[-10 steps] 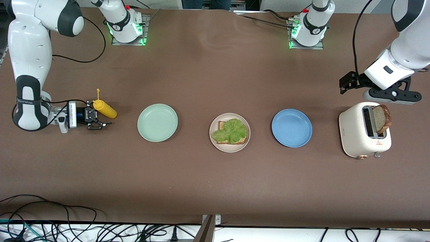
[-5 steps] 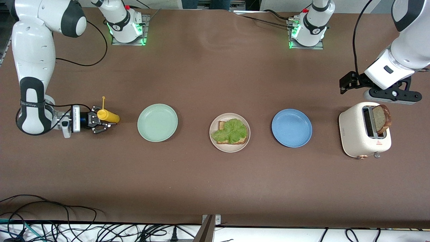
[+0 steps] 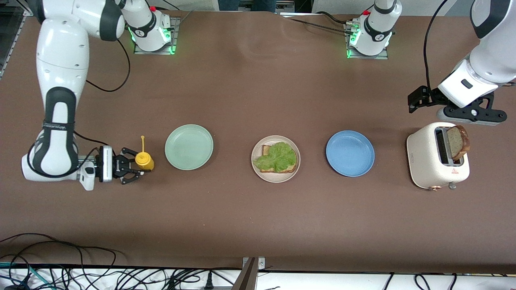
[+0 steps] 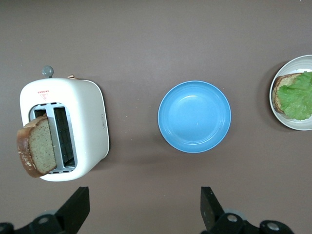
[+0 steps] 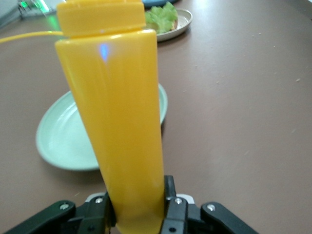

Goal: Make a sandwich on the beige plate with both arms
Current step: 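Lift the yellow bottle upright with the right gripper, then carry the yellow bottle with the right gripper over the beige plate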

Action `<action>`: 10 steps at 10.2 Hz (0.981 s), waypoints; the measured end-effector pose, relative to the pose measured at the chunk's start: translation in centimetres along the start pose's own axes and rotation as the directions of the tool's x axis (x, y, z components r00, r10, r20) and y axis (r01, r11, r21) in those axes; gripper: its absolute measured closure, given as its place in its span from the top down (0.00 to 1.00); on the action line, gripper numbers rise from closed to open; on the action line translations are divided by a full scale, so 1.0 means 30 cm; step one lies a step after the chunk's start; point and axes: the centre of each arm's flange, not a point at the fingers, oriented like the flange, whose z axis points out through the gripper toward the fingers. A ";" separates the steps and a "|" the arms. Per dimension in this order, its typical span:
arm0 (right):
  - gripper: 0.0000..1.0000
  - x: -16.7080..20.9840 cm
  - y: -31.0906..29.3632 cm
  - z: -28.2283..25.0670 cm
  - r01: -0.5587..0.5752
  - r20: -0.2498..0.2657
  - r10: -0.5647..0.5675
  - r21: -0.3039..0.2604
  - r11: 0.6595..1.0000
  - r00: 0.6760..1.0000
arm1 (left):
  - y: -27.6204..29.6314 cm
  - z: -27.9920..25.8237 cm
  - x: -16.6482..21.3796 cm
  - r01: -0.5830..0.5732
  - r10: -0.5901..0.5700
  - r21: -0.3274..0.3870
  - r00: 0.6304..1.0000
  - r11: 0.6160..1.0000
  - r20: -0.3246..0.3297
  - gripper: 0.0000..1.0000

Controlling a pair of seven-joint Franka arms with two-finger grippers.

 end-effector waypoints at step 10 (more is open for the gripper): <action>0.38 1.003 -0.003 0.532 0.024 0.605 0.191 -0.329 0.944 0.773 | -0.028 0.005 0.002 0.015 -0.015 -0.001 1.000 1.000 0.003 1.00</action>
